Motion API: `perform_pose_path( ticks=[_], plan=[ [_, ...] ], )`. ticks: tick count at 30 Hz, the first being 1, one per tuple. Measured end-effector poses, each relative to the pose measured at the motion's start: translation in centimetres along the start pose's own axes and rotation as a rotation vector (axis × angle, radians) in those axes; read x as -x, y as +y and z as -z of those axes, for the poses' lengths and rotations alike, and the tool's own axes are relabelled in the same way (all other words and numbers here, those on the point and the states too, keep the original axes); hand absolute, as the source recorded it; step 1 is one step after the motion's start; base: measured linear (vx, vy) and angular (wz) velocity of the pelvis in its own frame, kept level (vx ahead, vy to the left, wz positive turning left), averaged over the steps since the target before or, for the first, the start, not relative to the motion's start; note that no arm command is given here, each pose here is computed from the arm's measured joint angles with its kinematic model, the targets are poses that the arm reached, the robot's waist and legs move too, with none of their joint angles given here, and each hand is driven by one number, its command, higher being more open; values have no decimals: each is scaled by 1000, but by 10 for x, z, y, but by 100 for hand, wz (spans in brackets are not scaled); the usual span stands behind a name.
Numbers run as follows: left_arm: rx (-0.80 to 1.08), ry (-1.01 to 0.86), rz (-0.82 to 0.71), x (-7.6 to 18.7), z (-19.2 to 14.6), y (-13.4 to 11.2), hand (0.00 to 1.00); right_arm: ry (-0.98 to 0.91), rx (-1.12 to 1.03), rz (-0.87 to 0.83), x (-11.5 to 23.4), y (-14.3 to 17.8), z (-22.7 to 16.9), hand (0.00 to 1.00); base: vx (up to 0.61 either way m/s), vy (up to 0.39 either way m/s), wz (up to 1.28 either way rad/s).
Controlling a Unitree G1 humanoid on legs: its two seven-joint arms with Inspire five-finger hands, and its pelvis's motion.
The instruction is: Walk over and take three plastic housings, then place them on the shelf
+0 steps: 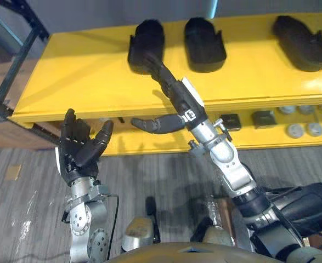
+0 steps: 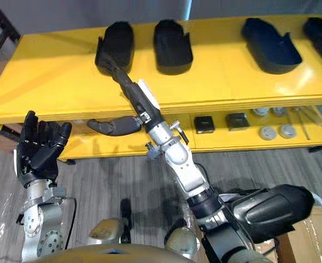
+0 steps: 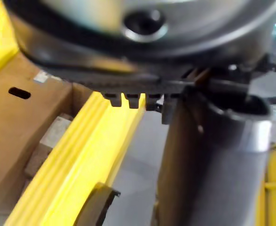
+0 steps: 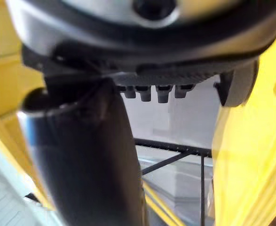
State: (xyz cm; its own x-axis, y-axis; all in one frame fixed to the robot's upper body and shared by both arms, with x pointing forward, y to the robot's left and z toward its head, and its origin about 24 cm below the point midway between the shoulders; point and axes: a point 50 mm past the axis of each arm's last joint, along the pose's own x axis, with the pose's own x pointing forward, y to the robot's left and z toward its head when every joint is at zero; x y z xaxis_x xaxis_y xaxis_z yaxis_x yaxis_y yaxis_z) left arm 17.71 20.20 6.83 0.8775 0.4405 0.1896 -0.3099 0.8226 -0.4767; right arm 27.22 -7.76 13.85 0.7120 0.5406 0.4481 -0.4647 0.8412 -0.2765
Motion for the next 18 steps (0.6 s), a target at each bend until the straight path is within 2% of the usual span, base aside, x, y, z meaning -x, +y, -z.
perform_pose_path(
  ticks=[5, 7, 9, 10, 14, 18],
  plan=[
    [-18, -56, 20, -9, -8, -7, 100, 108, -19, 57, 25, -4, 17, 100, 26, 5, -16],
    [-19, -65, 19, -10, -10, -8, 100, 119, 41, 40, 26, -2, 18, 100, -5, -8, -16],
    [-22, -51, 32, -13, -9, -11, 100, 132, 246, -20, 23, -2, 18, 100, -16, -13, -14],
    [-24, -48, 33, -14, -9, -11, 100, 131, 269, -29, 21, -2, 18, 100, -25, -19, -8],
    [-66, -4, 46, -14, -4, -13, 100, 97, 550, -142, -12, -3, 22, 100, -36, -19, -2],
    [-71, 49, 67, -11, 3, -16, 100, 148, 704, -117, -37, -20, 38, 100, -30, -33, 32]
  ],
)
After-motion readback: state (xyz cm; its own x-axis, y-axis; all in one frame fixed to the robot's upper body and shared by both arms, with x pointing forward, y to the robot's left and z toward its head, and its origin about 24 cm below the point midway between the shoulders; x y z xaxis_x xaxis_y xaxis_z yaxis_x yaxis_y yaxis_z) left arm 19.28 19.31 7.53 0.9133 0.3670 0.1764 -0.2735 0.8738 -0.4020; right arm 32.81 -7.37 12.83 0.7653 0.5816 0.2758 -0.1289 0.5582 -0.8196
